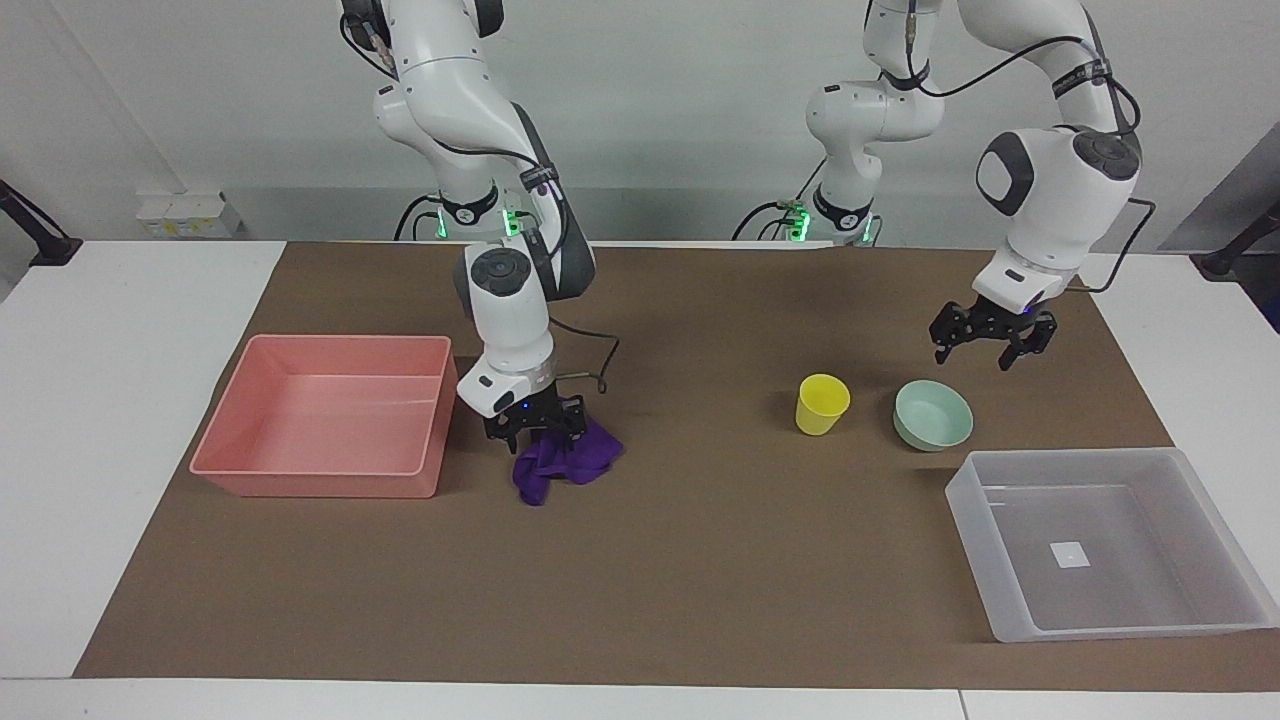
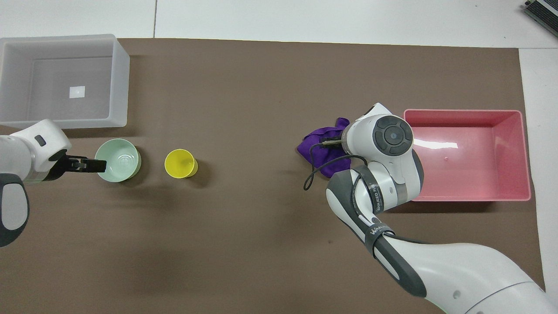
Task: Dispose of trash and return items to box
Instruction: 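Grasp the purple cloth with the right gripper while the left gripper grasps the bowl, then drop the cloth in the pink box while the left gripper places the bowl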
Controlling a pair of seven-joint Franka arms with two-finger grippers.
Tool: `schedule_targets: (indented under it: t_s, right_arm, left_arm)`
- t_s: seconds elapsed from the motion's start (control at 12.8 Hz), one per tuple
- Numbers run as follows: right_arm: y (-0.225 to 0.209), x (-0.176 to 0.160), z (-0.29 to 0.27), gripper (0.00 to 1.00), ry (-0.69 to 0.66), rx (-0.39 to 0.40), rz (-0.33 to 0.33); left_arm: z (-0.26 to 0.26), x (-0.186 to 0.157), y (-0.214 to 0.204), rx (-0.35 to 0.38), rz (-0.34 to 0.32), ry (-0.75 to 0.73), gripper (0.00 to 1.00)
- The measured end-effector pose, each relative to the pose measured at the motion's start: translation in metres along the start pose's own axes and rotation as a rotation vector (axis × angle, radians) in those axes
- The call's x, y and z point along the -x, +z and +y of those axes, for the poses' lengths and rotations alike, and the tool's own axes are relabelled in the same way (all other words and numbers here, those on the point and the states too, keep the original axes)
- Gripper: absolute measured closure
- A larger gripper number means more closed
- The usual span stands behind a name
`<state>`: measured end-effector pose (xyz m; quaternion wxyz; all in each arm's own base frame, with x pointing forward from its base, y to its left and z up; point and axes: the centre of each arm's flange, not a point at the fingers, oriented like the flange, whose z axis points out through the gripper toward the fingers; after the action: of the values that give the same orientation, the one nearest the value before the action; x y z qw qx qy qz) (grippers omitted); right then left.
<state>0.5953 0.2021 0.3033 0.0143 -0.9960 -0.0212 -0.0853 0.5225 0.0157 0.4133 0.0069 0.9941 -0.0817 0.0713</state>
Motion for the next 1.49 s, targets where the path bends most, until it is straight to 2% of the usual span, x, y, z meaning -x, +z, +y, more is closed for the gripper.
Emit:
schedule_targets:
  t_s: [0.39, 0.47, 0.63, 0.78, 0.86, 0.94, 1.09, 1.33, 1.41, 1.49]
  right_arm:
    - [0.001, 0.002, -0.007, 0.86, -0.022, -0.002, 0.000]
    - [0.000, 0.003, -0.007, 0.91, -0.023, 0.000, -0.006]
    - [-0.017, -0.001, -0.007, 0.91, -0.021, 0.007, -0.029]
    - [-0.056, -0.009, -0.005, 0.91, 0.006, 0.005, -0.026]
    - [-0.080, -0.012, -0.002, 0.91, 0.030, 0.002, -0.016]
    - [-0.104, -0.012, 0.001, 0.91, 0.049, 0.000, -0.010]
    - [-0.151, -0.012, 0.019, 0.91, 0.086, -0.004, 0.008]
    - [-0.215, -0.012, 0.088, 0.91, 0.151, 0.003, 0.041]
    - [-0.229, -0.010, 0.117, 0.91, 0.148, 0.011, 0.042]
    - [-0.236, -0.009, 0.142, 0.91, 0.139, 0.019, 0.041]
  left_arm:
    - [-0.016, 0.008, 0.056, -0.014, 0.012, -0.028, 0.00]
    - [-0.016, 0.011, 0.062, -0.013, 0.005, -0.029, 0.00]
    - [-0.015, 0.013, 0.073, -0.012, -0.007, -0.030, 0.00]
    - [-0.016, 0.014, 0.084, -0.010, -0.018, -0.030, 0.03]
    - [-0.016, 0.015, 0.086, -0.010, -0.022, -0.030, 0.09]
    - [-0.016, 0.015, 0.086, -0.010, -0.022, -0.031, 0.26]
    - [-0.016, 0.015, 0.086, -0.010, -0.023, -0.034, 0.52]
    - [-0.016, 0.015, 0.085, -0.007, -0.028, -0.036, 0.90]
    - [-0.015, 0.014, 0.079, -0.003, -0.033, -0.036, 0.95]
    - [-0.014, 0.013, 0.072, 0.000, -0.043, -0.036, 0.95]
